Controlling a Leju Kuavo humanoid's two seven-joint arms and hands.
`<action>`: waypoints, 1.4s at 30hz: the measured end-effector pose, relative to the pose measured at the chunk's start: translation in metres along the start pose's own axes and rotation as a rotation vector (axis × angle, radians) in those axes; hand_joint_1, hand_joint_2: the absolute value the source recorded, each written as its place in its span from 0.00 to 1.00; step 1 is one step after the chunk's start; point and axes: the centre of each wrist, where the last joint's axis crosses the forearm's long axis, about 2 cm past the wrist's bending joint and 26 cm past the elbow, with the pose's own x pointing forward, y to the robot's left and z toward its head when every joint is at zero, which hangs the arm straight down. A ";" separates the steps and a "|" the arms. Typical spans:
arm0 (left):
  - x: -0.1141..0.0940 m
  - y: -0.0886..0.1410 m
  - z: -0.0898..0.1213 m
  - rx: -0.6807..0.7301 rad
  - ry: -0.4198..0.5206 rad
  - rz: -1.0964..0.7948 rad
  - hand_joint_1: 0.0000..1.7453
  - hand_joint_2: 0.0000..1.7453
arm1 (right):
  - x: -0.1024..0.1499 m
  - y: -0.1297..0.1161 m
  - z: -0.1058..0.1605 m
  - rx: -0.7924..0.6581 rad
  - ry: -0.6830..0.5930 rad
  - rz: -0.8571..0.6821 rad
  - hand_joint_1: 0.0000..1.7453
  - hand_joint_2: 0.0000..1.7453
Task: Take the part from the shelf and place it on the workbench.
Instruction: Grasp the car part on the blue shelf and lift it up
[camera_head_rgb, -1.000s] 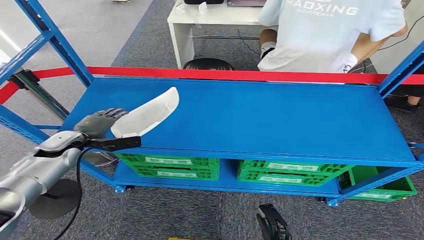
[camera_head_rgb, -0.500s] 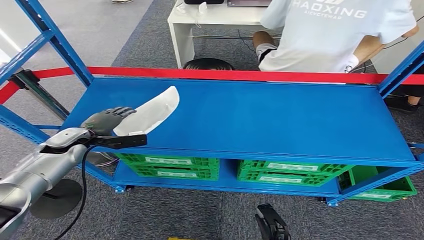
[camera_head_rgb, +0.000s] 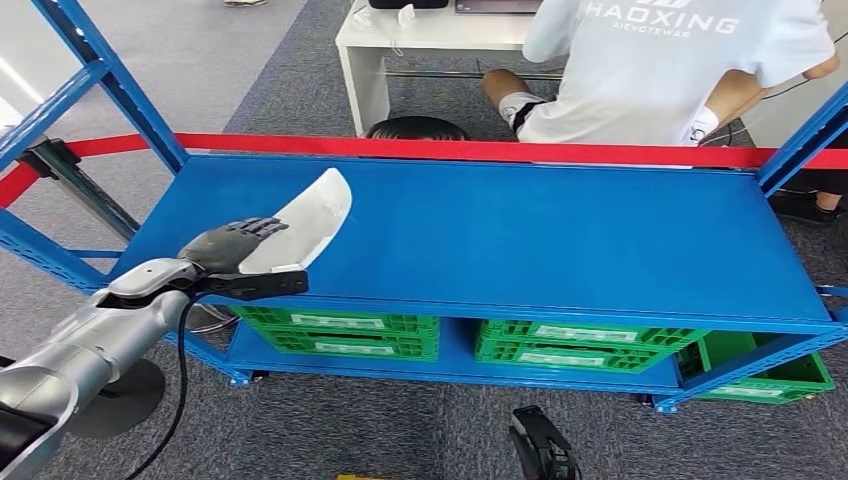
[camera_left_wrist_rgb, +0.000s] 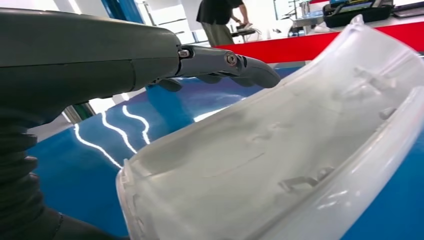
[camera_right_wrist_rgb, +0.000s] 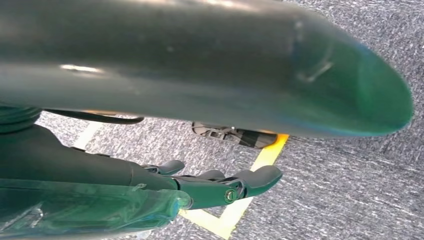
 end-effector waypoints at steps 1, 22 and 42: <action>0.002 -0.001 0.000 0.000 -0.002 0.004 0.00 1.00 | 0.000 0.000 0.000 -0.001 -0.001 0.001 0.00 0.00; 0.034 -0.012 -0.006 -0.025 -0.051 0.042 0.00 1.00 | 0.004 -0.001 0.000 -0.005 -0.009 0.010 0.00 0.00; 0.045 -0.016 -0.007 -0.048 -0.075 0.026 0.87 1.00 | 0.005 -0.001 0.000 -0.007 -0.009 0.015 0.00 0.00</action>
